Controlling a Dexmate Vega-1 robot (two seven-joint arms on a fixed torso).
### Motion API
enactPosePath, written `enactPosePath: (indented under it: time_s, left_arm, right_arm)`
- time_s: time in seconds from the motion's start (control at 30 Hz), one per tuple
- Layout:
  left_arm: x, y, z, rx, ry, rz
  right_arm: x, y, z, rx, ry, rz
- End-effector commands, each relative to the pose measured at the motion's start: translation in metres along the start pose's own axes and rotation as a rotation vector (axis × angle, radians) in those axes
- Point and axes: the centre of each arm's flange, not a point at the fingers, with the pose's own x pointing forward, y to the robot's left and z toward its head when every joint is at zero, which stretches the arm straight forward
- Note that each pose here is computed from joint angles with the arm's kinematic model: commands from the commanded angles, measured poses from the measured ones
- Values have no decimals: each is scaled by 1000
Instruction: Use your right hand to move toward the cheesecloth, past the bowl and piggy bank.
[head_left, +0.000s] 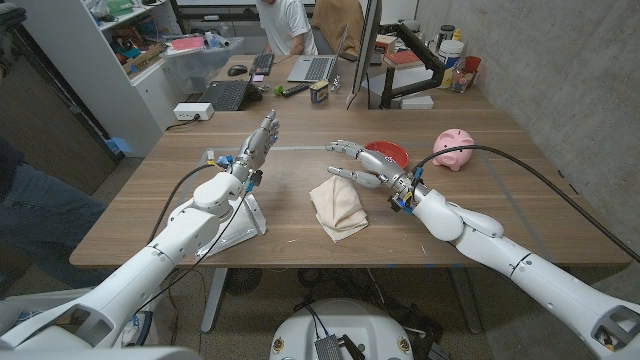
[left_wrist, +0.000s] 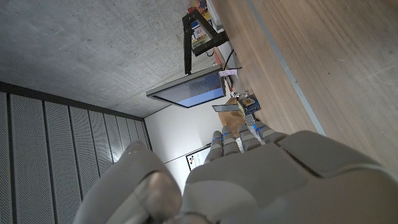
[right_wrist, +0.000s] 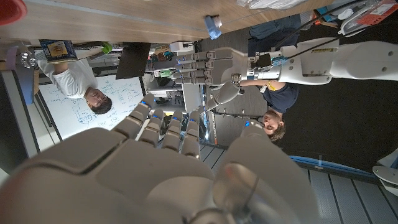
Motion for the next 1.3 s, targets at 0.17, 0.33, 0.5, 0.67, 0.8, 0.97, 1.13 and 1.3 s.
enactPosePath:
  time_s: [0.17,0.33,0.5,0.67,0.8,0.97,1.13,1.3]
  left_arm:
    - [1,-6,1,6,1,-7]
    - [1,-7,1,4,-1,-6]
    - [1,-7,1,3,-3,-5]
    - [1,-7,1,1,-2,-3]
    - [1,-8,0,2,1,-3]
    - [1,-8,-1,3,3,-8]
    - [1,-8,0,2,2,-10]
    - [1,-9,0,3,3,-12]
  right_arm:
    - [3,5,5,-91,-3,40]
    - [4,7,5,-108,-2,51]
    - [5,9,6,-132,-11,59]
    - [6,11,7,-158,-17,62]
    - [7,13,7,-182,-19,68]
    - [8,16,9,-205,-30,75]
    - [9,21,9,-226,-35,92]
    - [10,25,13,-243,-48,110]
